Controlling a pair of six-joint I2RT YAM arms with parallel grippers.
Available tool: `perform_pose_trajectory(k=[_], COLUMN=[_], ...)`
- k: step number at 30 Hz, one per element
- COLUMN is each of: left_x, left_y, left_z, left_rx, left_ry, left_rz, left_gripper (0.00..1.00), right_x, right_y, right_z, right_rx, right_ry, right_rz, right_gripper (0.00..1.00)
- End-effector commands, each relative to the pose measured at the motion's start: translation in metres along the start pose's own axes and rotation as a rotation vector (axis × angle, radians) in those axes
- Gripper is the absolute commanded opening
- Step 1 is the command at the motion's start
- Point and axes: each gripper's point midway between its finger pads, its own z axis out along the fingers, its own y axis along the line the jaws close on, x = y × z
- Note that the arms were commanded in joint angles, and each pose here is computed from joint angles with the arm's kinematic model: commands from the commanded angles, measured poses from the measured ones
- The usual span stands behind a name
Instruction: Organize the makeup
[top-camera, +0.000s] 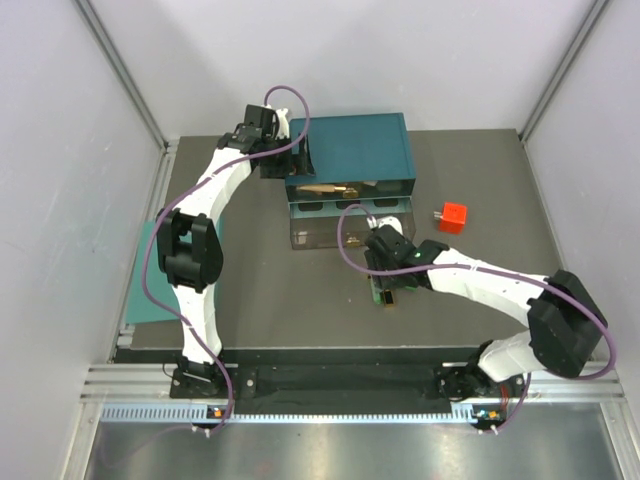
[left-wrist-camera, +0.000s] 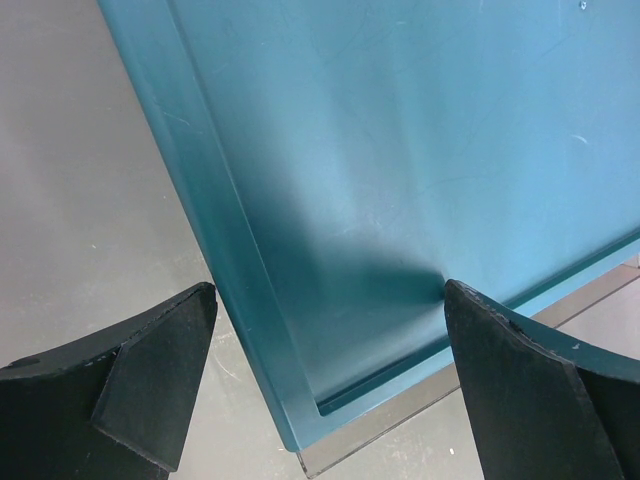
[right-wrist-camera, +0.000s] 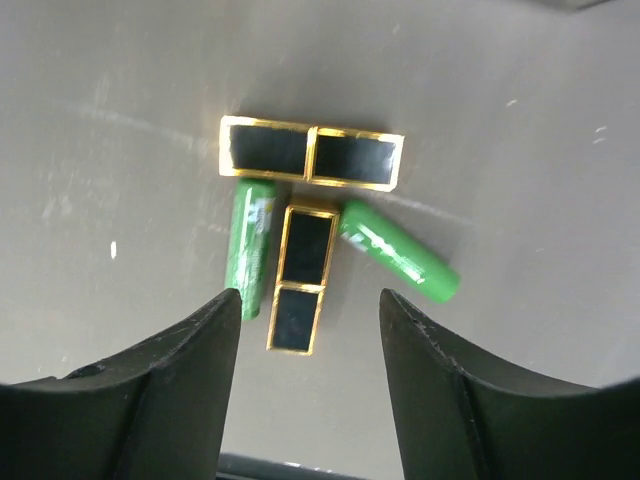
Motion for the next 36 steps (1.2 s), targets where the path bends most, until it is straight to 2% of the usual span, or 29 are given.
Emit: perform_pose_trajectory(k=[1,4,5,9,11,15,19,25,32,36], left_x=[0.041,0.043,0.044,0.048,0.051,0.053,0.051,0.053,0.053,0.051], left_y=[0.024,0.024,0.024,0.026,0.027,0.028,0.029,0.029,0.03,0.029], left_z=[0.012,0.013,0.012,0.013,0.014,0.015,0.015,0.017,0.017,0.015], left_rx=[-0.064,-0.064,-0.064,-0.071,-0.072,-0.073,-0.077,-0.074,-0.076,-0.076], left_ry=[0.139,0.145,0.148,0.165,0.175,0.179,0.175,0.18,0.183,0.177], left_rz=[0.003,0.001,0.0,0.0,-0.003,-0.003,-0.002,-0.005,-0.004,-0.004], left_gripper=[0.99,0.99,0.99,0.99,0.99,0.99,0.99,0.99,0.99,0.99], right_x=[0.006,0.016,0.019,0.028,0.033,0.039,0.04,0.041,0.017,-0.02], right_y=[0.015,0.017,0.018,0.018,0.017,0.014,0.012,0.014,0.019,0.029], right_z=[0.001,0.012,0.017,0.027,0.031,0.037,0.041,0.043,0.024,0.0], right_rx=[-0.066,-0.068,-0.065,-0.055,-0.042,-0.028,-0.025,-0.036,-0.078,-0.136], right_ry=[0.035,0.066,0.078,0.109,0.124,0.139,0.142,0.15,0.088,-0.008], right_rz=[0.023,0.02,0.018,0.008,0.003,0.008,0.008,-0.008,-0.039,-0.042], right_gripper=[0.57,0.56,0.51,0.48,0.4,0.36,0.21,0.06,0.03,0.02])
